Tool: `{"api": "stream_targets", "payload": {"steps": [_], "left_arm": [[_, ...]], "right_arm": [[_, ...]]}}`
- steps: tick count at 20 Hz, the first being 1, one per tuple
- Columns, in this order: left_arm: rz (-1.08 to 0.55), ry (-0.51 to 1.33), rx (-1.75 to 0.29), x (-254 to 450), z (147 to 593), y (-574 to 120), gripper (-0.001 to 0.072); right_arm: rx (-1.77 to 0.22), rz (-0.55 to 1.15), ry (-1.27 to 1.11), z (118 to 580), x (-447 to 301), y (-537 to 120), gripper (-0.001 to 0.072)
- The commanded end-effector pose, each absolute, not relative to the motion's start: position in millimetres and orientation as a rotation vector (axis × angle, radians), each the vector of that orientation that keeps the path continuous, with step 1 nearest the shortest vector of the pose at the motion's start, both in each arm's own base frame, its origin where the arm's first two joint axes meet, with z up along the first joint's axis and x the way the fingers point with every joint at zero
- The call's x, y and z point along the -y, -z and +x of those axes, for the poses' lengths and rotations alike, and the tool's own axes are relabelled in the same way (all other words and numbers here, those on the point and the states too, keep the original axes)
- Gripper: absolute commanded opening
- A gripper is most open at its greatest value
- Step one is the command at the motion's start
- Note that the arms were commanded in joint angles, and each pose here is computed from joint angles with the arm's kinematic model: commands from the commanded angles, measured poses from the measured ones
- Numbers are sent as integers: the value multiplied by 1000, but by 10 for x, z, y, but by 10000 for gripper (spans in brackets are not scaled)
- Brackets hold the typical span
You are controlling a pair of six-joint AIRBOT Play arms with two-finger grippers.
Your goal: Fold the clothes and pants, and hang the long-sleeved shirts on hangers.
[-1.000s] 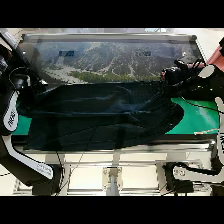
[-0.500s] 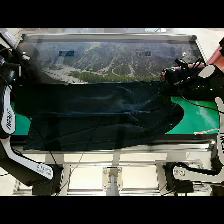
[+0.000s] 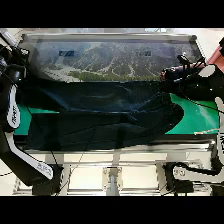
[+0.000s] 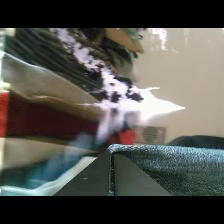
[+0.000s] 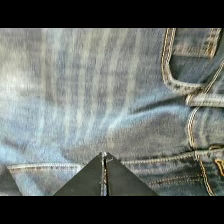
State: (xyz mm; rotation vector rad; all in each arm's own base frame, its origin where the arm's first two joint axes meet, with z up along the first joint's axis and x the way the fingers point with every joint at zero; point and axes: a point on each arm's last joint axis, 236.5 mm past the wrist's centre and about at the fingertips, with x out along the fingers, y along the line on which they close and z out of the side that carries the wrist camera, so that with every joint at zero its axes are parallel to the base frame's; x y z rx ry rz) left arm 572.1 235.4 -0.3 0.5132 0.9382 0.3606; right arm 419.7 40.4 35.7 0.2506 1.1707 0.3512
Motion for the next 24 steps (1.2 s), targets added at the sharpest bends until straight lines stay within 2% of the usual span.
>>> {"api": "stream_targets", "payload": {"steps": [1,2,4,5,6,7,8,10,13,14,17,19,22,24], "left_arm": [[497,-375,-978,-2385,5699,174,37],[506,-386,-990,-2412,5669,140,100],[502,-415,-1003,-2463,5636,15,121],[496,-431,-1006,-2487,5625,-61,224],[489,-450,-1013,-2516,5604,-147,393],[481,-470,-1019,-2541,5580,-248,525],[471,-490,-1023,-2563,5543,-354,586],[431,-526,-1043,-2586,5374,-590,606],[231,-329,-1129,-2235,5054,-599,593],[164,-302,-1148,-2170,4902,-624,560],[72,-281,-1243,-2107,4136,-681,556],[39,-271,-1373,-2054,3398,-575,557],[-165,-254,-1367,-1794,2797,-362,557],[-266,-257,-1450,-1620,2352,-145,559]], "right_arm": [[-1156,256,-347,4238,-461,-372,40],[-1157,247,-355,4237,-504,-371,46],[-1148,233,-367,4255,-587,-378,111],[-1141,229,-371,4270,-623,-384,113],[-1139,225,-377,4272,-657,-387,114],[-1145,236,-370,4267,-667,-385,120],[-1154,237,-354,4257,-643,-370,203],[-1190,196,-316,4186,-530,-337,214],[-1191,85,-266,4060,-320,-463,214],[-1196,36,-240,3984,-218,-528,214],[-1200,-96,-152,3716,84,-724,214],[-1190,-79,-126,3542,167,-737,212],[-1292,-40,-127,3211,176,-389,211],[-1387,-7,-138,2977,124,-102,211]]}}
